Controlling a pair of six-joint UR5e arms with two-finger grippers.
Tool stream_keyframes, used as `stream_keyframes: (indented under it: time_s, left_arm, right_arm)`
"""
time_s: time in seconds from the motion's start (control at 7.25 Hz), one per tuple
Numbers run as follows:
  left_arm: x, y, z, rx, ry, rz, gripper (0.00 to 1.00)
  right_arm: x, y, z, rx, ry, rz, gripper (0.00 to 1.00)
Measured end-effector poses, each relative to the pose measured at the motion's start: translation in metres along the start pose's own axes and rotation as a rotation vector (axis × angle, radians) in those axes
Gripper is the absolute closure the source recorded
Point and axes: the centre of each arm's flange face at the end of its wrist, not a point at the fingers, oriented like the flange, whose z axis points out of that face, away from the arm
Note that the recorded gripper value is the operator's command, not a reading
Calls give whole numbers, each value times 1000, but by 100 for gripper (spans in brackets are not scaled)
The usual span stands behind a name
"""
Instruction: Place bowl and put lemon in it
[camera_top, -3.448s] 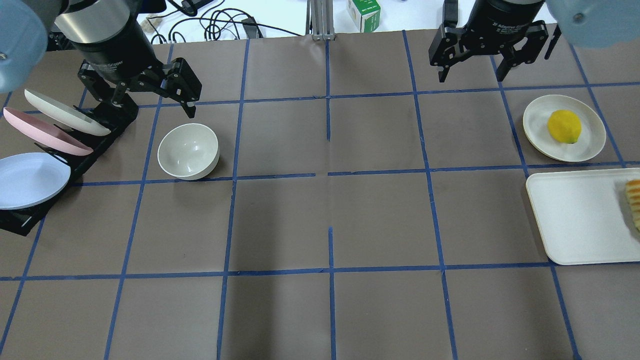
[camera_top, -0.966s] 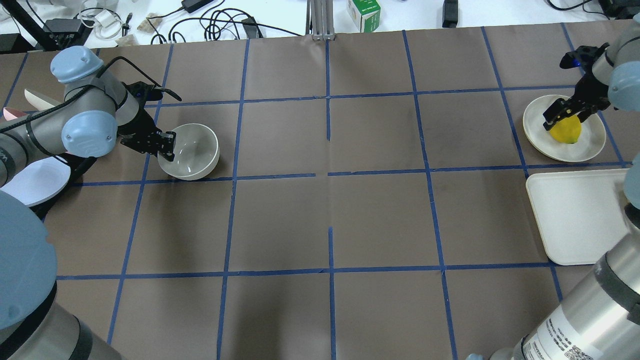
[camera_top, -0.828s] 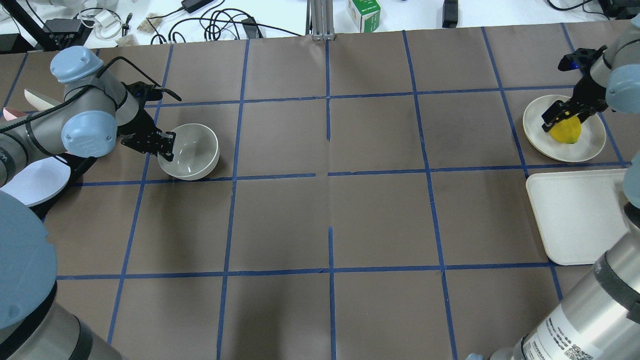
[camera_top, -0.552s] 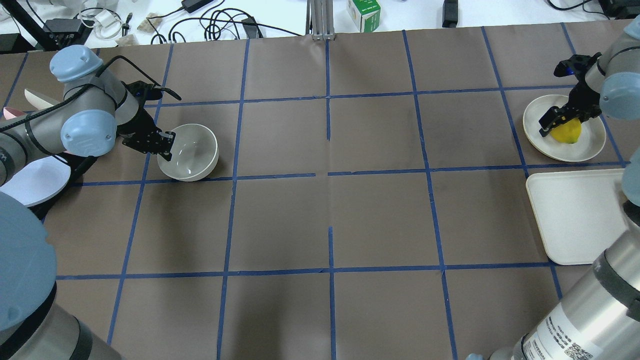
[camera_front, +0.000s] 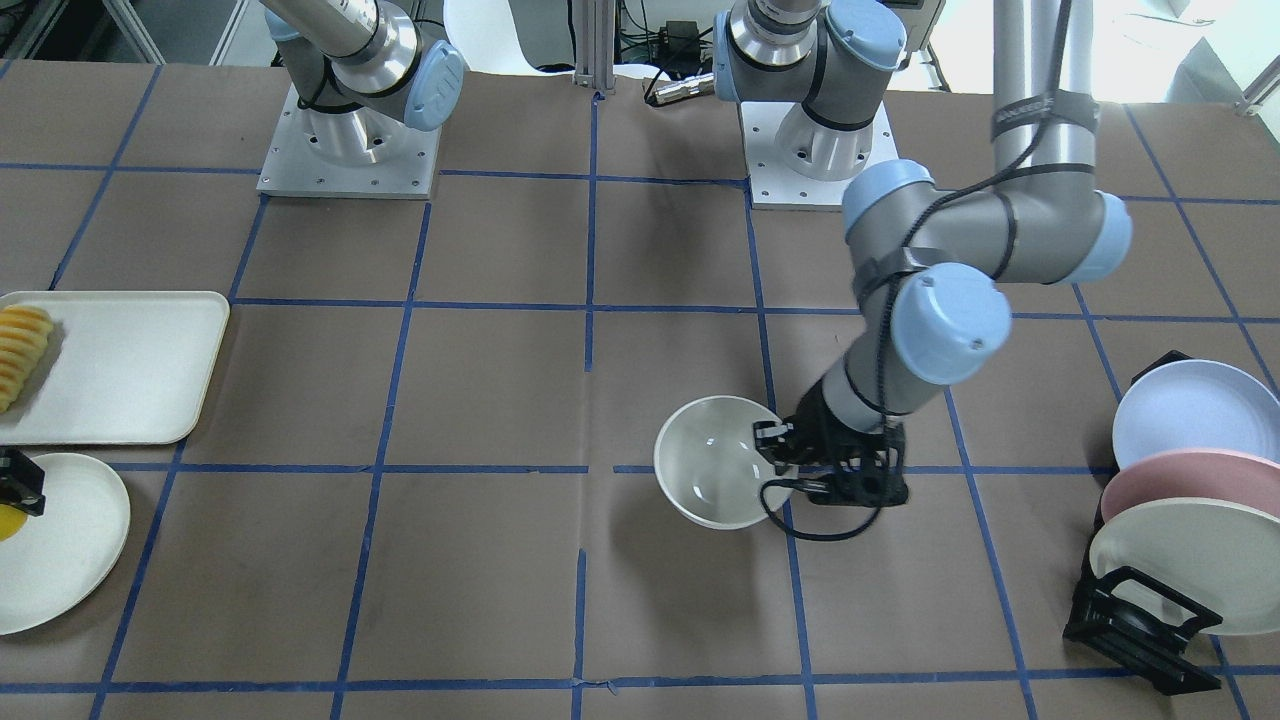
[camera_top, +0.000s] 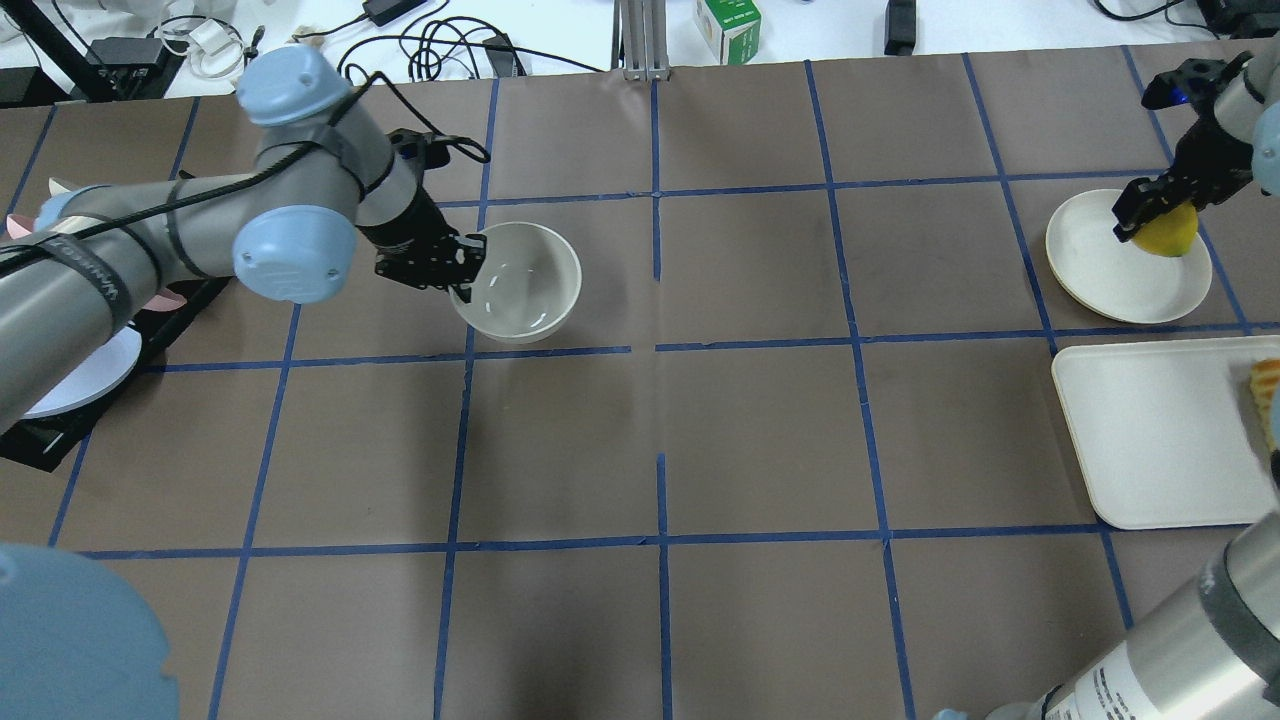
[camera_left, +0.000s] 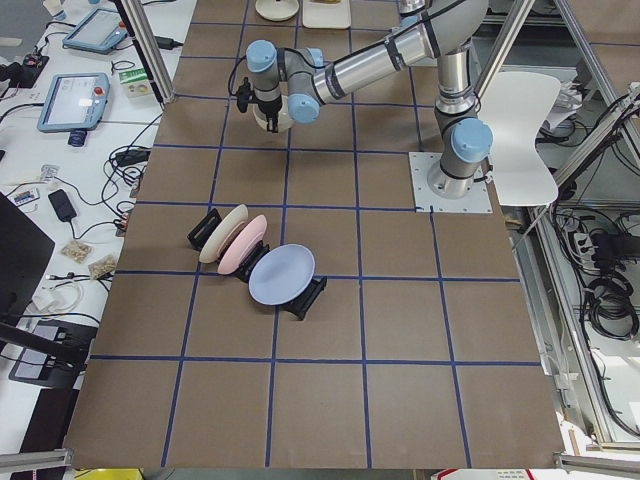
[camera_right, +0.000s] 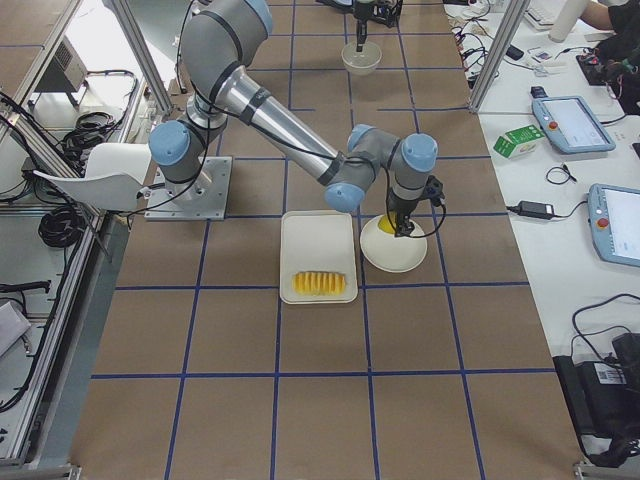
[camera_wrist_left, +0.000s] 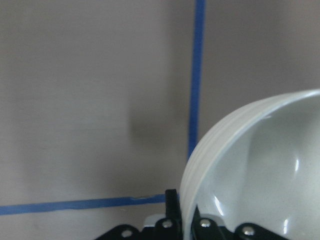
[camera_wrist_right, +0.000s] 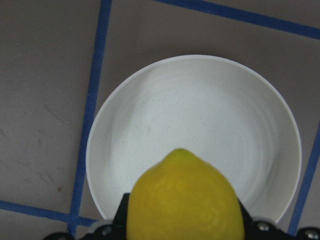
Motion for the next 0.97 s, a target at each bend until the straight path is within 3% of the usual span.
stream_keyframes:
  time_s: [0.28, 0.69, 0.83, 0.97]
  left_arm:
    - [85, 30, 24, 19, 3, -58, 100]
    - [110, 39, 47, 19, 2, -64, 100]
    - [110, 35, 54, 30, 5, -58, 57]
    - [109, 31, 59, 39, 7, -53, 5]
  right_arm:
    - [-61, 6, -90, 16, -7, 3, 73]
    - [-179, 7, -145, -2, -26, 72, 73]
    - [-220, -2, -145, -4, -30, 78, 74]
    - [-261, -14, -137, -13, -42, 99, 74]
